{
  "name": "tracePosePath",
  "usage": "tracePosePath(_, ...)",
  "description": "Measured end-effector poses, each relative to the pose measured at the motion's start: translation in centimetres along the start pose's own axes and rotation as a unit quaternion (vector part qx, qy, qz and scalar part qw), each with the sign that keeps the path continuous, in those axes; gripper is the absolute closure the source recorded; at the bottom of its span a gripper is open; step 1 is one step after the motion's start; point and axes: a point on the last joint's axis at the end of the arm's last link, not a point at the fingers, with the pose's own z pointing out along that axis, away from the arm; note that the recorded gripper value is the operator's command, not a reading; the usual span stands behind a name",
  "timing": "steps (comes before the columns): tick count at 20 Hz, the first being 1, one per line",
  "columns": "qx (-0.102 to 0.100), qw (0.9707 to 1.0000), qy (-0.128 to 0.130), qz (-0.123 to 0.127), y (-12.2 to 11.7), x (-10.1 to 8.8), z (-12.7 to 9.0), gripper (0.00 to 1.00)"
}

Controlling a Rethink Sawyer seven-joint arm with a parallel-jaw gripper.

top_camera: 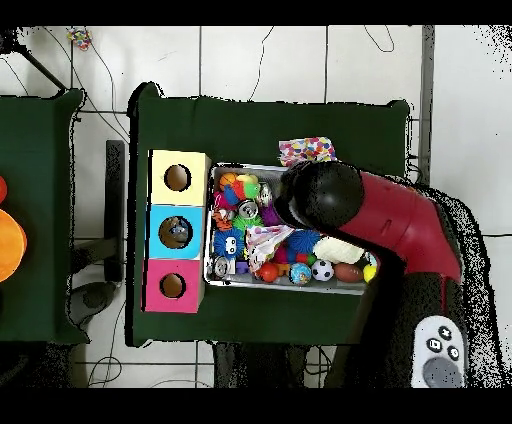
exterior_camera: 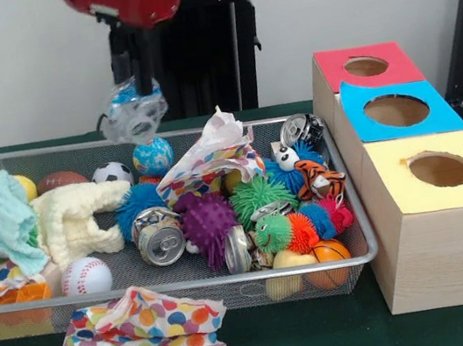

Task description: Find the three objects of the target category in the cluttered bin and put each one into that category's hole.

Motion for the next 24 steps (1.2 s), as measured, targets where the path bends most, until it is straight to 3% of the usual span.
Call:
tracePosePath(5,-0.019,0.9994,-0.013,-0.026,3.1,1.6,-2.6,1.00)
tracePosePath(6,-0.028,0.9988,-0.016,-0.038,4.4,2.6,-3.7,1.00)
tracePosePath(8,-0.033,0.9984,-0.016,-0.043,5.0,3.1,-4.2,1.00)
tracePosePath(13,-0.051,0.9958,-0.014,-0.075,8.1,6.7,-6.0,1.00)
tracePosePath(24,-0.059,0.9917,0.001,-0.115,11.0,12.1,-4.9,1.00)
